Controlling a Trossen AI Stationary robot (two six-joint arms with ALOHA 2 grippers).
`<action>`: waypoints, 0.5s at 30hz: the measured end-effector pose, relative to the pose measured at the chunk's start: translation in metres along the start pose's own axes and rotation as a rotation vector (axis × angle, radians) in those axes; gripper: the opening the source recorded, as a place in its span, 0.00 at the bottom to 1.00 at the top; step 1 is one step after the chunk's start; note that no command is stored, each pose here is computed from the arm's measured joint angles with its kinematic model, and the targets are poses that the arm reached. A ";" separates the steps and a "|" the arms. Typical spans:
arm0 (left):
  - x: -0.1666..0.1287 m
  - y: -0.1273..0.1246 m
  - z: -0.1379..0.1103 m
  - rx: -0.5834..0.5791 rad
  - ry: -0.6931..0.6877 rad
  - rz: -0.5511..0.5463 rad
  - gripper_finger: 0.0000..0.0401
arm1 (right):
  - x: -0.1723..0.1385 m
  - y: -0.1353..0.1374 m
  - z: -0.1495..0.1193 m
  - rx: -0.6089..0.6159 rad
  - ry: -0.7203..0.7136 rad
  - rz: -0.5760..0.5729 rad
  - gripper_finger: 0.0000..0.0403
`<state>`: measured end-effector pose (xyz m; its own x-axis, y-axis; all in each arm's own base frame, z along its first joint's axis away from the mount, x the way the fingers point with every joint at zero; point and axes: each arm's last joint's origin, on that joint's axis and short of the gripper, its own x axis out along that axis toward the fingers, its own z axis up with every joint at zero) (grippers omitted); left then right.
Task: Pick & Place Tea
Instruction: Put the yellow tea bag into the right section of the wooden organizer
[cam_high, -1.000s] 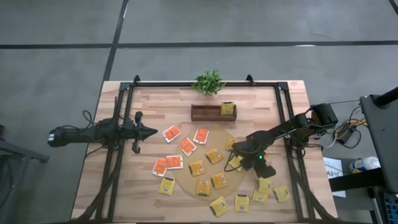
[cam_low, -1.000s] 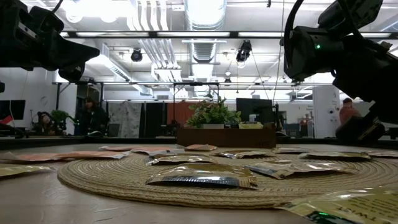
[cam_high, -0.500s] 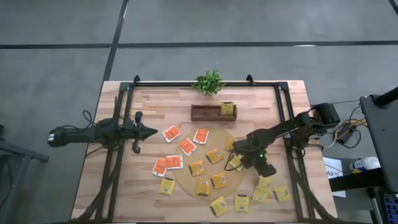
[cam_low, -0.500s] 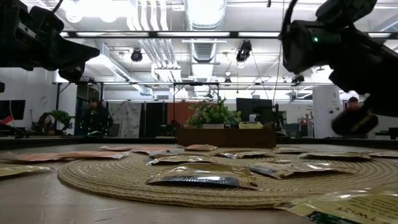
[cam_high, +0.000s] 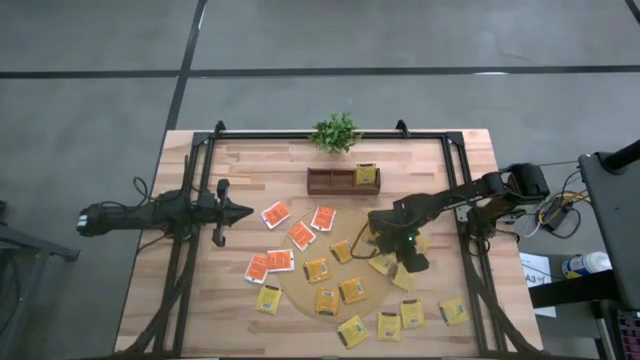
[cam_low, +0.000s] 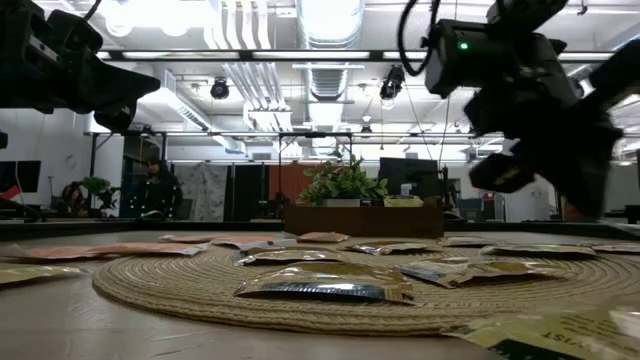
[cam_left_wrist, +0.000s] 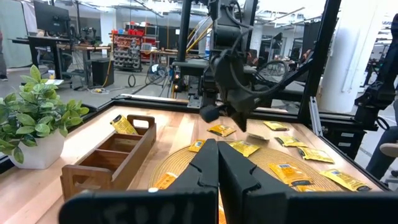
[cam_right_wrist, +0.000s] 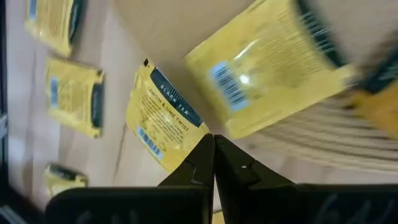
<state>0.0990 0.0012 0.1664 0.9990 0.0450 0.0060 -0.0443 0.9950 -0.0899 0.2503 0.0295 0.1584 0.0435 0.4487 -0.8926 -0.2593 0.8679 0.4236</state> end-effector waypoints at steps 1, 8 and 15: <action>0.000 0.000 0.000 0.000 0.000 0.000 0.00 | -0.003 -0.002 0.002 0.003 -0.010 -0.014 0.02; 0.000 0.000 0.000 0.000 0.000 0.000 0.00 | -0.028 -0.015 0.015 0.034 -0.087 -0.127 0.02; 0.000 0.000 0.000 0.000 0.000 0.000 0.00 | -0.048 -0.024 0.019 0.041 -0.090 -0.227 0.02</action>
<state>0.0990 0.0012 0.1664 0.9990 0.0446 0.0055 -0.0439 0.9950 -0.0896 0.2731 -0.0085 0.1945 0.1823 0.2569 -0.9491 -0.1941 0.9557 0.2214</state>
